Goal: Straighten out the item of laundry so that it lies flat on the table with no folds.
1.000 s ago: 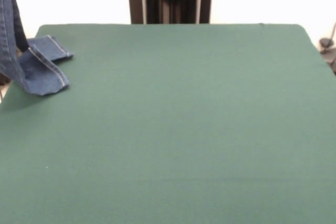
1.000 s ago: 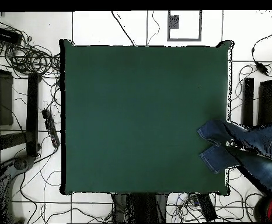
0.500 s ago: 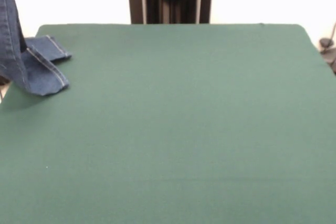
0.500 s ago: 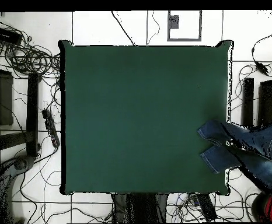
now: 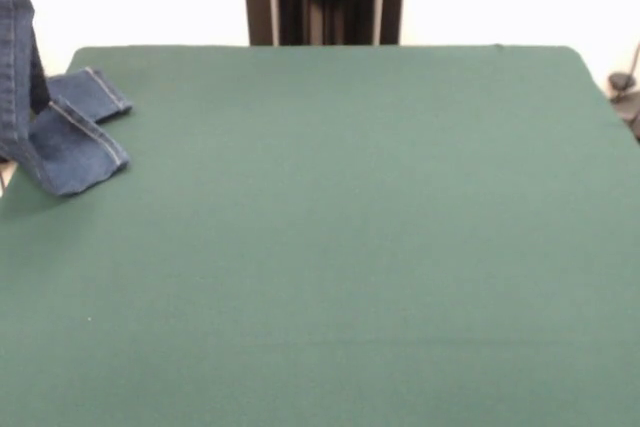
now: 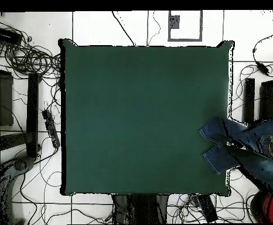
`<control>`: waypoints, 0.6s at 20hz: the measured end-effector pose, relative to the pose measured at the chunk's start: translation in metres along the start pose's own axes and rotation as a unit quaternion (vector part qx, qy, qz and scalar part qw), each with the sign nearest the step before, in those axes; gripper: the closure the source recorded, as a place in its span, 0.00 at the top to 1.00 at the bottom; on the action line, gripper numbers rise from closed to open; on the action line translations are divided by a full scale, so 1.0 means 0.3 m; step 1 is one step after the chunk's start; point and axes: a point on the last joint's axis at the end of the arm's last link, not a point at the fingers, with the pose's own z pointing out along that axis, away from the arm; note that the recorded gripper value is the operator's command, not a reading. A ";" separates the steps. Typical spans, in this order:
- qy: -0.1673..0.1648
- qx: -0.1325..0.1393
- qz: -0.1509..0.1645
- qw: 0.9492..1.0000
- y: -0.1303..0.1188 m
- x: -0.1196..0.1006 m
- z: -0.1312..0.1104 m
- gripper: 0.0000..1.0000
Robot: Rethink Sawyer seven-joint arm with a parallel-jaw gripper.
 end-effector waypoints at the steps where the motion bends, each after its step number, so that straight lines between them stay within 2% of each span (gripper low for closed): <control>1: -0.003 0.001 0.006 1.000 0.003 -0.004 0.002 0.00; 2: -0.015 0.009 0.036 0.999 0.017 -0.025 0.009 0.00; 6: -0.032 0.018 0.070 0.997 0.044 -0.046 0.018 0.00; 12: -0.044 0.032 0.086 0.995 0.106 -0.048 0.030 0.00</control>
